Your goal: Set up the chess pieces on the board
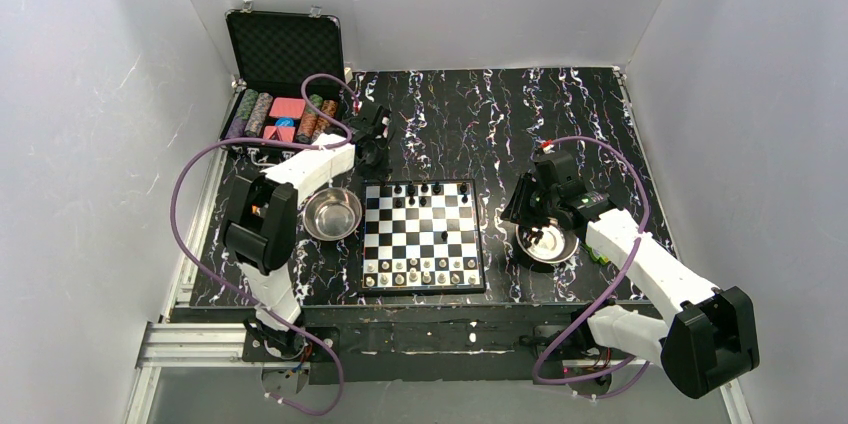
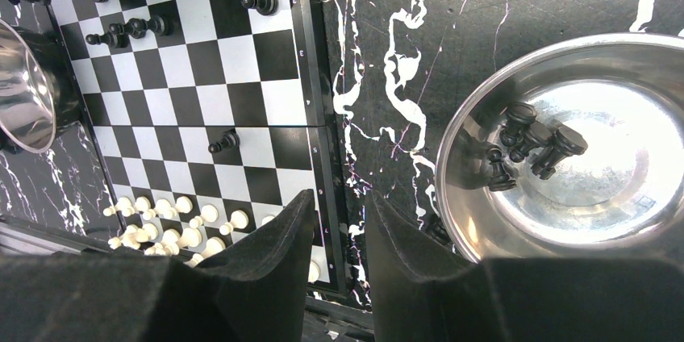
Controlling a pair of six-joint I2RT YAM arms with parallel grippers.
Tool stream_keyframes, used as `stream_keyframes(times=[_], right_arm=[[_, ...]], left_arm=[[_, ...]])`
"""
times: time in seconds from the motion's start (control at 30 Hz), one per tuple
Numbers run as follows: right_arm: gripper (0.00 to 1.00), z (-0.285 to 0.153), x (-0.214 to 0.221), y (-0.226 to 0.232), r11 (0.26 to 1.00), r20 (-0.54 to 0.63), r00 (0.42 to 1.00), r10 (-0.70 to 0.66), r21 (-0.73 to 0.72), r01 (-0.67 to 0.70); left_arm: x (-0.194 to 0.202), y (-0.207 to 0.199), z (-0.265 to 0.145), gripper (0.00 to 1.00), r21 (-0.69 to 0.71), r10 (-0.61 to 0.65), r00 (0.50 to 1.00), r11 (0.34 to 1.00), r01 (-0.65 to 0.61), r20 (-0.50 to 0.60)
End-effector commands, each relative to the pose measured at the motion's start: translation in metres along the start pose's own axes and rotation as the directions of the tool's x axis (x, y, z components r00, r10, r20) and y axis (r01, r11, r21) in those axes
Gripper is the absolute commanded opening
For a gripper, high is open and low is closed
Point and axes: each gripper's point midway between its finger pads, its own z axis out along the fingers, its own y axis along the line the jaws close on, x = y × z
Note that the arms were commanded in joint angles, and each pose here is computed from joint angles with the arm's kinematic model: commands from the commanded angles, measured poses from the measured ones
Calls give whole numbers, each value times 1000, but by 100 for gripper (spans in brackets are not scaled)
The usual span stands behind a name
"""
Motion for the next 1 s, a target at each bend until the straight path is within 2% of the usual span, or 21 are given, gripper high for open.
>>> stream_keyframes(times=[0.0, 0.43, 0.77, 0.97], right_arm=[[37, -1, -2, 2, 1000, 11, 1000, 1, -14, -1], [37, -3, -3, 2, 1000, 13, 1000, 2, -13, -2], [37, -3, -2, 2, 1000, 11, 1000, 4, -12, -4], [37, -3, -2, 2, 1000, 11, 1000, 3, -13, -3]], left_arm=[[2, 2, 8, 4, -2, -10, 1000, 1000, 10, 4], [8, 0, 19, 7, 6, -1, 1000, 1000, 1, -14], [8, 0, 20, 19, 9, -4, 1000, 1000, 4, -14], [6, -4, 20, 20, 26, -9, 1000, 1000, 10, -14]])
